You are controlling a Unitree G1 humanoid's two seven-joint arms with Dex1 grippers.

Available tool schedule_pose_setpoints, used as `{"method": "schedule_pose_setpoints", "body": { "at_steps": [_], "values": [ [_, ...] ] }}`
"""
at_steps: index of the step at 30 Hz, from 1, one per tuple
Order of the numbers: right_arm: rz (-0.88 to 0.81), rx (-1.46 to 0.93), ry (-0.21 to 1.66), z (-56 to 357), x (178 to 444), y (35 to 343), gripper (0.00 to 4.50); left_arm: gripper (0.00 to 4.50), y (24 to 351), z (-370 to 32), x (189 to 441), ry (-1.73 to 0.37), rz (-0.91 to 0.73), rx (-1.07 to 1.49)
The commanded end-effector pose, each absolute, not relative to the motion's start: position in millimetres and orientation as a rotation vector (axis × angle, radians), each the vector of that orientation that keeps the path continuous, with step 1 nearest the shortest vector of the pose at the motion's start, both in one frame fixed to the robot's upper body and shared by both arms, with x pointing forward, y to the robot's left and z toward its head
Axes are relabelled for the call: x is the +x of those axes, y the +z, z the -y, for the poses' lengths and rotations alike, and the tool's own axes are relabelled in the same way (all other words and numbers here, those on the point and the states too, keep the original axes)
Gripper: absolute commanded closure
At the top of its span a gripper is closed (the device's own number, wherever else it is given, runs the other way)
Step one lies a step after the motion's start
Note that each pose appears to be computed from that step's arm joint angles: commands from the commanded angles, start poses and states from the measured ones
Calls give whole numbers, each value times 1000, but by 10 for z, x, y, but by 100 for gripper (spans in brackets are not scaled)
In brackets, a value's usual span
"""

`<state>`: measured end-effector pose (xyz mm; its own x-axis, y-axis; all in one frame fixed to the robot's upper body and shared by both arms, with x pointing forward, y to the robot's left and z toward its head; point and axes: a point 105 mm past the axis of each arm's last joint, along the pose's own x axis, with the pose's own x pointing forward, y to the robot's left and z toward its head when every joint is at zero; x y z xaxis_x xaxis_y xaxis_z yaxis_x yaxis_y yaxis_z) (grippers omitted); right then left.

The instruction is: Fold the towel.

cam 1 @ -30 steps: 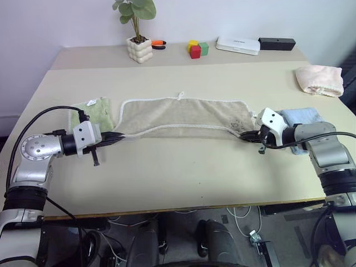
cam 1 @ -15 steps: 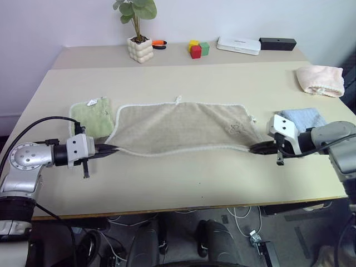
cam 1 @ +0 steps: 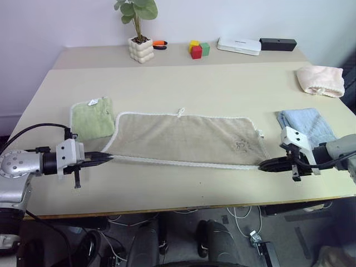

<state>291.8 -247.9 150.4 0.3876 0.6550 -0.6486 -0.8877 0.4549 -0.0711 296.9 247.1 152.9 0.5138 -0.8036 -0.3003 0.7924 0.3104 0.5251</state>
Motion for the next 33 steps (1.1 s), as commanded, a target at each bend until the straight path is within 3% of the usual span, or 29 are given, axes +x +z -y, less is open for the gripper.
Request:
{"method": "schedule_pose_setpoints", "body": {
  "at_steps": [1, 7, 16, 33],
  "values": [
    [-483, -523, 953, 2539, 3132, 1710, 448, 450, 1731, -2515, 3127, -984, 93, 713],
    [-337, -582, 877, 2498, 3517, 1879, 448, 450, 1861, -2488, 3479, -885, 165, 762],
    [-276, -621, 782, 2513, 3856, 1819, 448, 450, 1868, -2442, 3900, -722, 182, 806],
    [-230, -637, 648, 2515, 4163, 1689, 448, 450, 1715, -2351, 4227, -578, 85, 762]
  ]
}}
